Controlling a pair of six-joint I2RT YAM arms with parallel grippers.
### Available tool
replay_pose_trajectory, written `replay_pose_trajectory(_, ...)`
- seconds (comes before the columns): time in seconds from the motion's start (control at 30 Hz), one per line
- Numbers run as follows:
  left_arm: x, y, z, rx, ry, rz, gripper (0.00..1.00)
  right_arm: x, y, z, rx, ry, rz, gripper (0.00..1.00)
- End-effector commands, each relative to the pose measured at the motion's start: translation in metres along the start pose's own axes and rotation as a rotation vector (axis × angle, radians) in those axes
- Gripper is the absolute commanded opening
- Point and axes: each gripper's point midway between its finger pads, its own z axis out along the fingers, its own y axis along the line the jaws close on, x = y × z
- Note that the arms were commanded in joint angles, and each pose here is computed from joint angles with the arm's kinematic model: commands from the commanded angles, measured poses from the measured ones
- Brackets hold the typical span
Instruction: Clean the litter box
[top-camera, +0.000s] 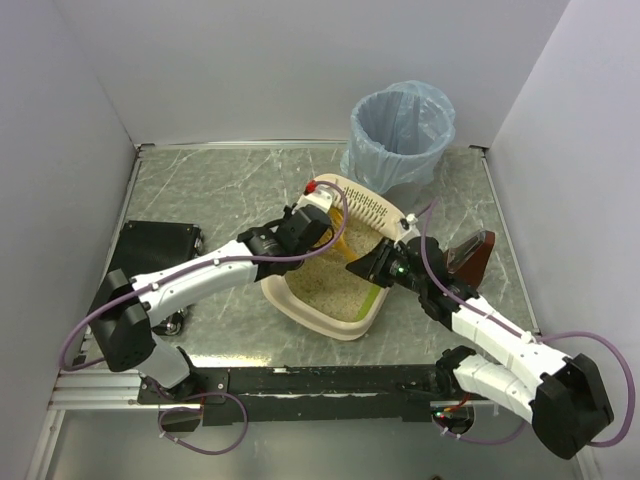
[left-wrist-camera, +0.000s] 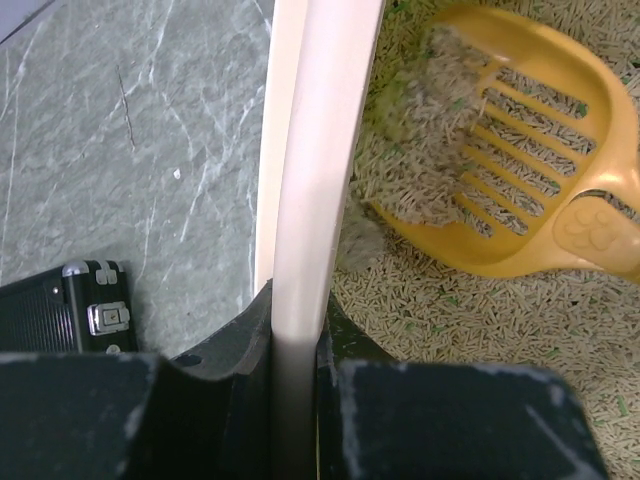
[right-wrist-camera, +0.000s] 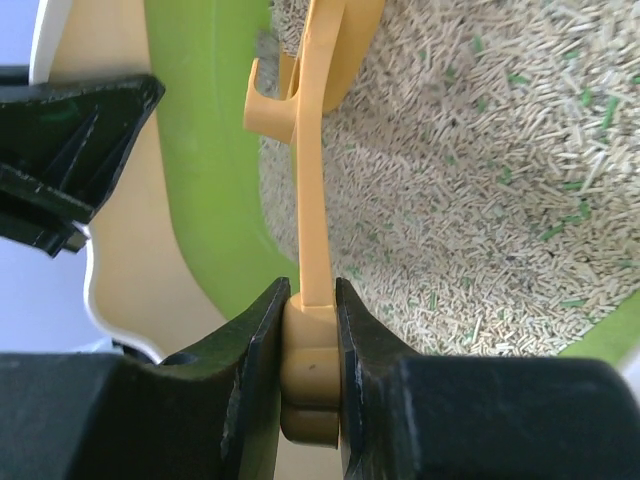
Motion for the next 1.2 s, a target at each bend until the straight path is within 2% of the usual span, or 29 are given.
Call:
replay_pose_trajectory(0.0, -0.095, 0.010, -0.013, -0.037, -0.246, -0.389, 0.01, -0.023, -0.008, -0.005, 0.043, -0.137, 0.015, 0.00)
replay_pose_trajectory(0.17, -0.071, 0.026, 0.005, -0.036, -0.195, -0.420, 0.01, -0.023, 0.003, -0.015, -0.038, -0.113, 0.004, 0.00)
replay_pose_trajectory(0.37, -0.070, 0.033, 0.009, -0.032, -0.219, -0.428, 0.01, -0.012, 0.011, -0.019, -0.207, 0.002, 0.037, 0.00)
replay_pose_trajectory(0.83, -0.057, 0.040, 0.017, -0.050, -0.202, -0.434, 0.01, -0.036, 0.023, -0.049, -0.294, -0.028, -0.041, 0.00)
replay_pose_trajectory(1.17, -0.051, 0.046, 0.017, -0.057, -0.208, -0.439, 0.01, -0.030, 0.030, -0.069, -0.362, 0.079, -0.068, 0.00)
